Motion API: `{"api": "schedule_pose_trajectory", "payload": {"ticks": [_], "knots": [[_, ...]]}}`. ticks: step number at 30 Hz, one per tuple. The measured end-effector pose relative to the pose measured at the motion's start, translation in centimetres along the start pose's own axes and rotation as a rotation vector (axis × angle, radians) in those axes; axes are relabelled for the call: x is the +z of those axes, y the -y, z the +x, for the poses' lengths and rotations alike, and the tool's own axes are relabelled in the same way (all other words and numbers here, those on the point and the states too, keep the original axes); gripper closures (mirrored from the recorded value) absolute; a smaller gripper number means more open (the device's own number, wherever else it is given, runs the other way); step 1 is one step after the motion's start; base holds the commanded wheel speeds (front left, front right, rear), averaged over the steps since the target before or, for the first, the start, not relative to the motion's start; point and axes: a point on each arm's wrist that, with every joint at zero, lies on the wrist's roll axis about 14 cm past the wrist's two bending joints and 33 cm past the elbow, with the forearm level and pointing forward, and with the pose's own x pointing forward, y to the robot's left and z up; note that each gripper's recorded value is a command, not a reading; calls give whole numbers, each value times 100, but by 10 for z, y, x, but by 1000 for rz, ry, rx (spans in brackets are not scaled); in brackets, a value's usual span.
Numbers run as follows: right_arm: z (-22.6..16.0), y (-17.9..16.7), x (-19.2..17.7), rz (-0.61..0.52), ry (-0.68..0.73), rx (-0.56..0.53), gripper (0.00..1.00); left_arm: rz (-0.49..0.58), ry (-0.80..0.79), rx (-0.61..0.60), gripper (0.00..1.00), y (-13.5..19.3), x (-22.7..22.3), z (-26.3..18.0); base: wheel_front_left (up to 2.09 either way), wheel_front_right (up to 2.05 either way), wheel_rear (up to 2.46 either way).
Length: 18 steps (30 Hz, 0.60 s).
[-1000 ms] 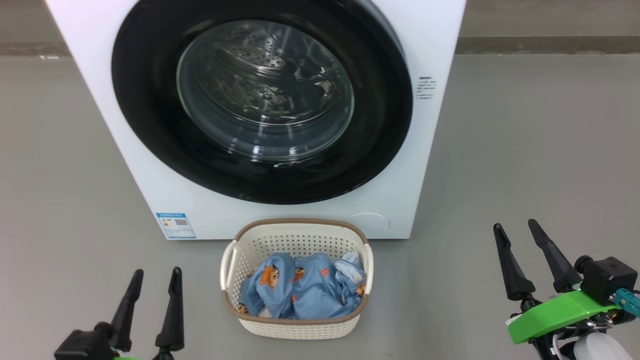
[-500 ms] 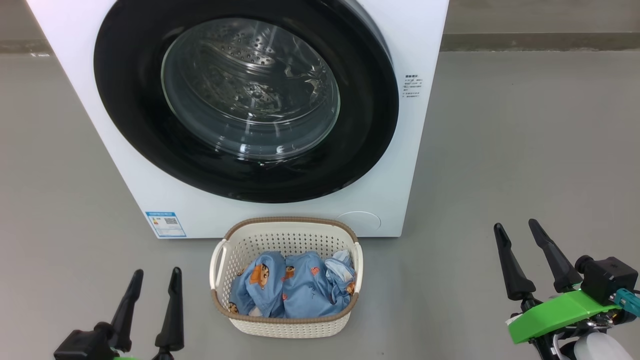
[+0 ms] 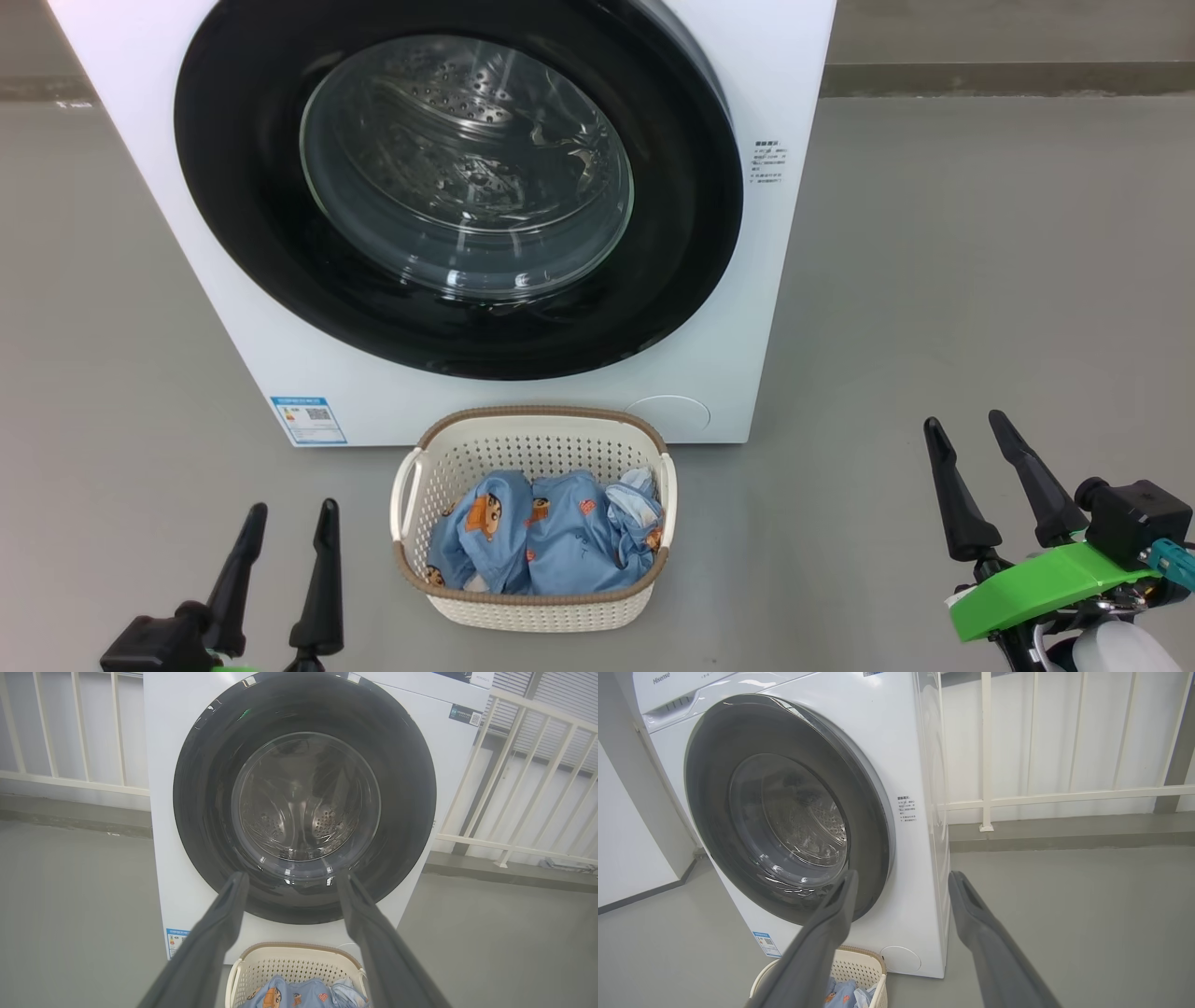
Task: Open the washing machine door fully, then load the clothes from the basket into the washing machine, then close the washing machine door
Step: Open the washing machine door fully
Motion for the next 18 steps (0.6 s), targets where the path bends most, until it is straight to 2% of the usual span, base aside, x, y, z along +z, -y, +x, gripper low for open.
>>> {"api": "schedule_pose_trajectory", "payload": {"ticks": [18], "knots": [[0, 3, -1, 5, -1, -10, 0, 0, 0, 5, 0, -2, 0, 0, 0, 0, 0]]}}
